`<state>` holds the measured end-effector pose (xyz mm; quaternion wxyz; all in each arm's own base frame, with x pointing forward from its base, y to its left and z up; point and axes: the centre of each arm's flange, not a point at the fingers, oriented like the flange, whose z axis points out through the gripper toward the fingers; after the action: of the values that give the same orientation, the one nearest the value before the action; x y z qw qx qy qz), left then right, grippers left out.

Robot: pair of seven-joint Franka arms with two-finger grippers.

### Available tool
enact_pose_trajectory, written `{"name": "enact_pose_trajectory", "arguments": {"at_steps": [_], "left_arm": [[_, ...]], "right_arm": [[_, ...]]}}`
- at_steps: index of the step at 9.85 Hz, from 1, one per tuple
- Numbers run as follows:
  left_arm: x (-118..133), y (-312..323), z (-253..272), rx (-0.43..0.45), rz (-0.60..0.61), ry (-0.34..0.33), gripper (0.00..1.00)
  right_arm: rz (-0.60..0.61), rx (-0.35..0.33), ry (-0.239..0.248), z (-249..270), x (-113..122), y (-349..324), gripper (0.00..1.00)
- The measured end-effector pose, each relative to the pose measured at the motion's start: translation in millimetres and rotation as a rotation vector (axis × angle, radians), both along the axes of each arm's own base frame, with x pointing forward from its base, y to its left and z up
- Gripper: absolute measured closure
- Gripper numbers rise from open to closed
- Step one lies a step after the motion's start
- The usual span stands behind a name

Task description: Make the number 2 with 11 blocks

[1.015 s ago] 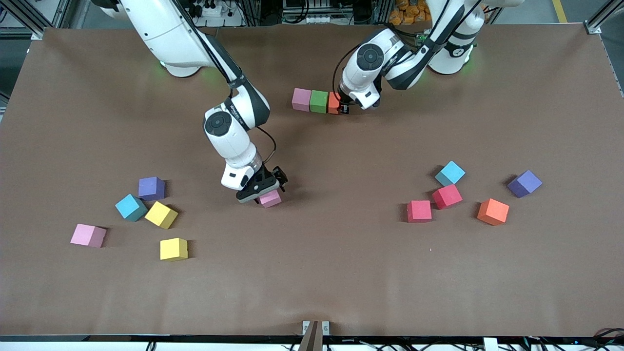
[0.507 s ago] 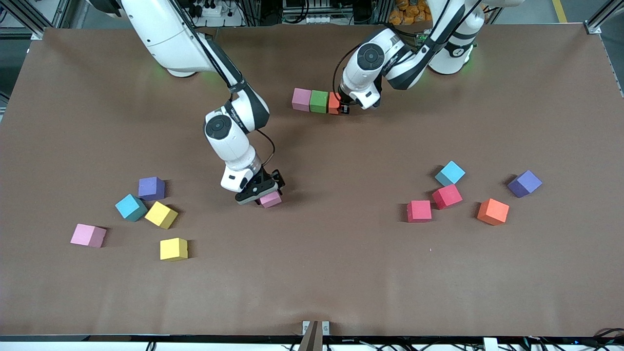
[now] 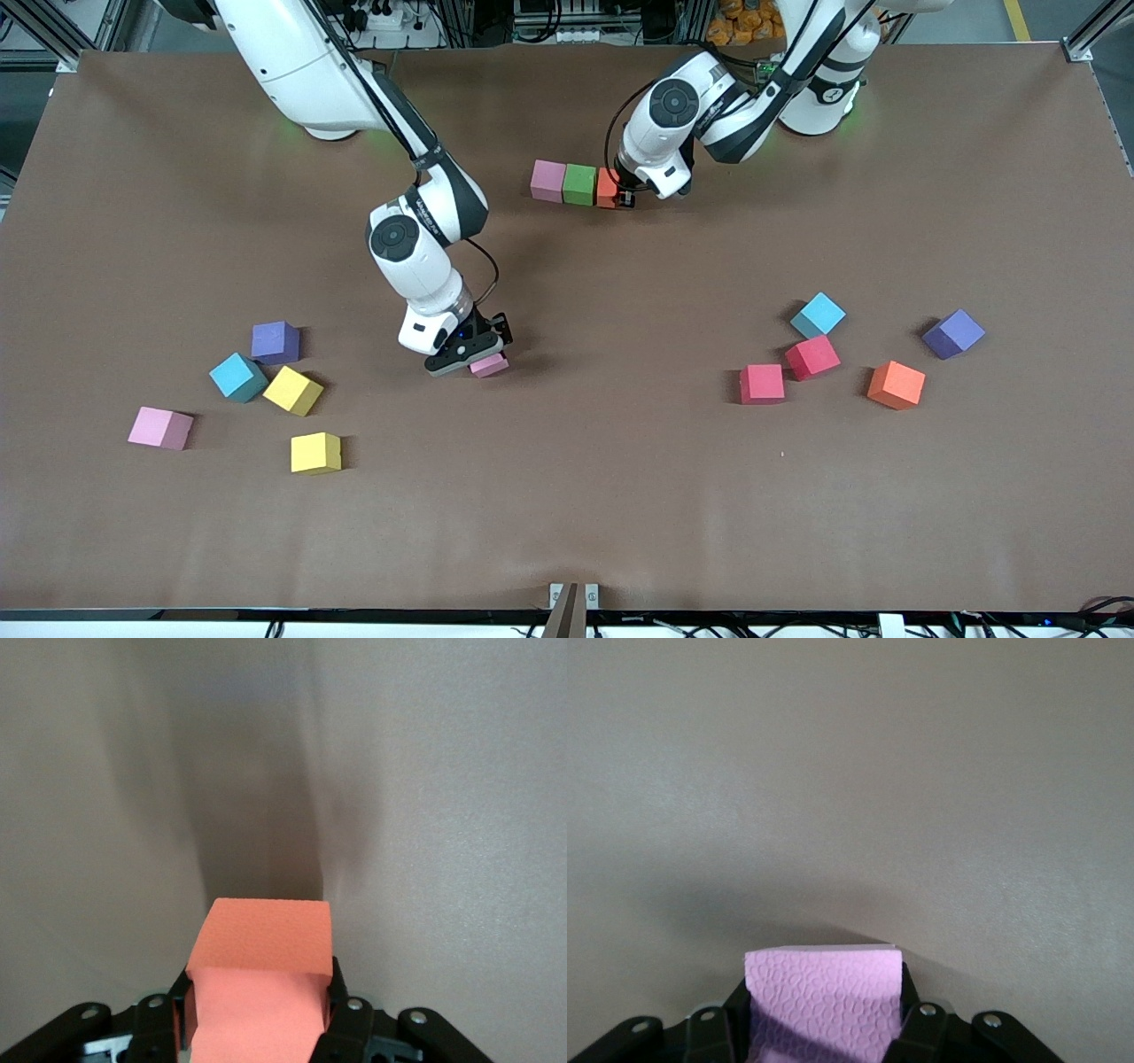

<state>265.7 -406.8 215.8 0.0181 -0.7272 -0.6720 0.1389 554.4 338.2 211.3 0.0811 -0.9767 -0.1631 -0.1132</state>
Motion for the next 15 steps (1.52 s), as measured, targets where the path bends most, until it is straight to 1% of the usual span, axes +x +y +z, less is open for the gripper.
{"name": "enact_pose_trajectory", "arguments": {"at_steps": [2, 4, 7, 10, 13, 15], "left_arm": [[1, 0, 0, -0.001, 0.002, -0.001, 0.44], [1, 0, 0, -0.003, 0.002, -0.002, 0.44], [0, 0, 1, -0.004, 0.001, -0.003, 0.44], [0, -1, 1, -0.005, 0.001, -0.004, 0.44], [-1, -2, 1, -0.008, -0.003, -0.004, 0.44], [-2, -3, 1, -0.008, -0.004, -0.003, 0.44]], "right_arm": [[-0.041, -0.001, 0.051, 22, 5, 7, 0.4], [-0.058, -0.005, 0.08, 38, 4, 9, 0.4], [-0.097, -0.026, 0.156, 69, 1, 11, 0.4], [-0.134, -0.031, 0.194, 96, -9, 19, 0.4], [-0.174, -0.026, 0.213, 99, -30, 48, 0.4], [-0.214, -0.019, 0.223, 100, -39, 59, 0.4]]}}
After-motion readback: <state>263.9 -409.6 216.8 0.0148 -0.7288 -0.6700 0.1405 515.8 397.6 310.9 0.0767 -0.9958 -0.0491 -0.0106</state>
